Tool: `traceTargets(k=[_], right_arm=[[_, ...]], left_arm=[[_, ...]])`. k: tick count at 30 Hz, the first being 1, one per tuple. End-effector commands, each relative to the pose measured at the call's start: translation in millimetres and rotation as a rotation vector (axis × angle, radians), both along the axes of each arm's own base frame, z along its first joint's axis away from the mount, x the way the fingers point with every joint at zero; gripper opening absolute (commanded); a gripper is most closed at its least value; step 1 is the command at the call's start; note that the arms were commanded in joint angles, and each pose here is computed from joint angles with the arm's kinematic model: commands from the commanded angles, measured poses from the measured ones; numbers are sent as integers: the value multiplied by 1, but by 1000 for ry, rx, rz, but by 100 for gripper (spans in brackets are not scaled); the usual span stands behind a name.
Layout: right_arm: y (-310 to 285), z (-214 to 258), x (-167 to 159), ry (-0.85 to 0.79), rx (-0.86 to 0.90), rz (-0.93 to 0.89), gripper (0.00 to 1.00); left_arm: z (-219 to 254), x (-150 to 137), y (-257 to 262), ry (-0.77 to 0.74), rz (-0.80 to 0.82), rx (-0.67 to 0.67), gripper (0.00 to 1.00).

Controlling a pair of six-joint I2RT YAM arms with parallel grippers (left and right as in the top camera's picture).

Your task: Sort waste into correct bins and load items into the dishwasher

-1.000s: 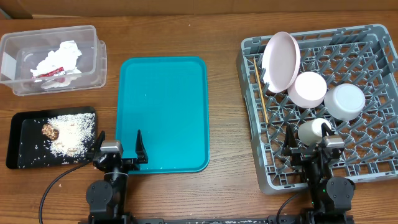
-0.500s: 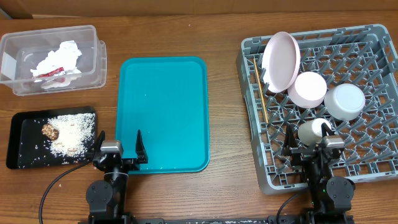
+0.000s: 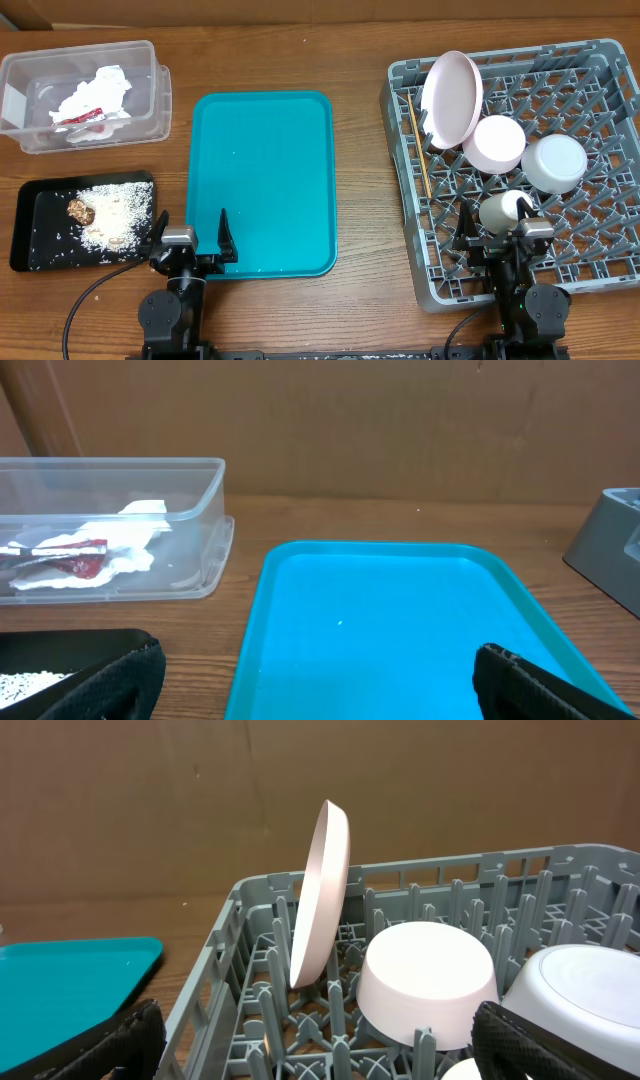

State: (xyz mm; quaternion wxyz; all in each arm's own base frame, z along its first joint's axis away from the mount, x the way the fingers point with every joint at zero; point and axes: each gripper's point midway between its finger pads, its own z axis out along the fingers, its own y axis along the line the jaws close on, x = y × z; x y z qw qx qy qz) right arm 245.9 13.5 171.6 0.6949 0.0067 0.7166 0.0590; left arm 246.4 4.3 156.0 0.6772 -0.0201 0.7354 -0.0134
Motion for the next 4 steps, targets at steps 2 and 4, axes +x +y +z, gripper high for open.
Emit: traceTargets(k=[2, 4], right_arm=[[0, -1, 0, -6, 1, 2, 100], [0, -1, 0, -6, 1, 2, 100]], left_arm=[[0, 0, 1, -5, 6, 23, 100], [0, 0, 1, -5, 6, 24, 100]])
